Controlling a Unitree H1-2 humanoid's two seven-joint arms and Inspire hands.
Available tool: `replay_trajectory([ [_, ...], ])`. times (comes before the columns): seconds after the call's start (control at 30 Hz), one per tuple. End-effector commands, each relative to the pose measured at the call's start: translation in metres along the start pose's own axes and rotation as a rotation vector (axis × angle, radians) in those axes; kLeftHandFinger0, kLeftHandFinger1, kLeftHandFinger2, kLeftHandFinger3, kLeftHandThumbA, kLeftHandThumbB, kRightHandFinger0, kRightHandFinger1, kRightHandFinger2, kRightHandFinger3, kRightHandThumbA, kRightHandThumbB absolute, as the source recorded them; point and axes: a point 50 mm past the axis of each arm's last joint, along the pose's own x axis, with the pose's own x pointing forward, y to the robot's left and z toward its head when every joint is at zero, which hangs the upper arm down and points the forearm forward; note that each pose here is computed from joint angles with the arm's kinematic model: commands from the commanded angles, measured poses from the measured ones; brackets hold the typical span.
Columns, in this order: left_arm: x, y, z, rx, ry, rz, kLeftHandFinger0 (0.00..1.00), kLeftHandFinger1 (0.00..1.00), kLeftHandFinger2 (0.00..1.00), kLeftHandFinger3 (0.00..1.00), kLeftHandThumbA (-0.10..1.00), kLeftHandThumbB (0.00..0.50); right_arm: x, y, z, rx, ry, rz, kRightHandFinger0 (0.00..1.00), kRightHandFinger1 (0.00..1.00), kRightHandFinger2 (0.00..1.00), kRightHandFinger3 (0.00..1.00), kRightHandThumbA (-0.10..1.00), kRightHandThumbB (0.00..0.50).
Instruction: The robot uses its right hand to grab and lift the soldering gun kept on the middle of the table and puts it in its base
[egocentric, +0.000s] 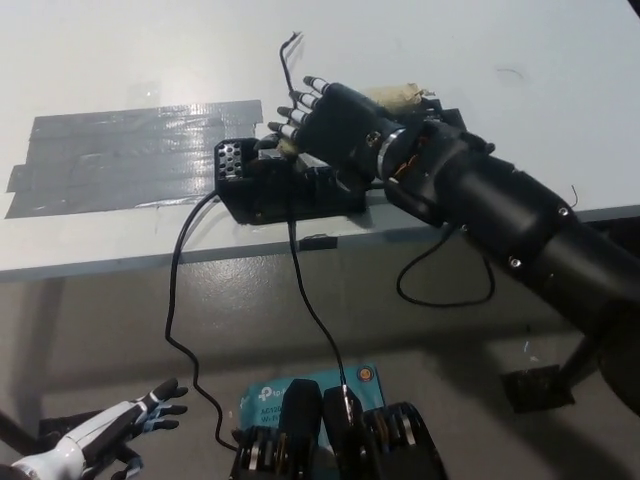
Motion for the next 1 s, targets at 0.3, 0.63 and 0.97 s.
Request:
replay_trajectory([
  [0.3, -0.011, 0.006, -0.001, 0.054, 0.031, 0.014, 1.00, 0.98, 1.00, 1.00, 1.00, 0.482, -0.014, -0.069, -0.005, 0.000, 0.116, 0.027, 1.00, 1.00, 1.00, 1.00, 0.72, 0.500],
  [0.63, -0.012, 0.004, -0.005, 0.061, 0.039, 0.011, 0.99, 0.99, 1.00, 1.00, 1.00, 0.448, -0.075, -0.108, -0.032, -0.043, 0.154, -0.168, 1.00, 1.00, 1.00, 1.00, 0.68, 0.500],
  [0.97, -0.015, -0.001, -0.009, 0.033, 0.039, 0.009, 0.96, 0.94, 1.00, 1.00, 1.00, 0.420, -0.254, -0.072, 0.005, 0.162, 0.128, -0.436, 1.00, 1.00, 1.00, 1.00, 0.56, 0.500],
])
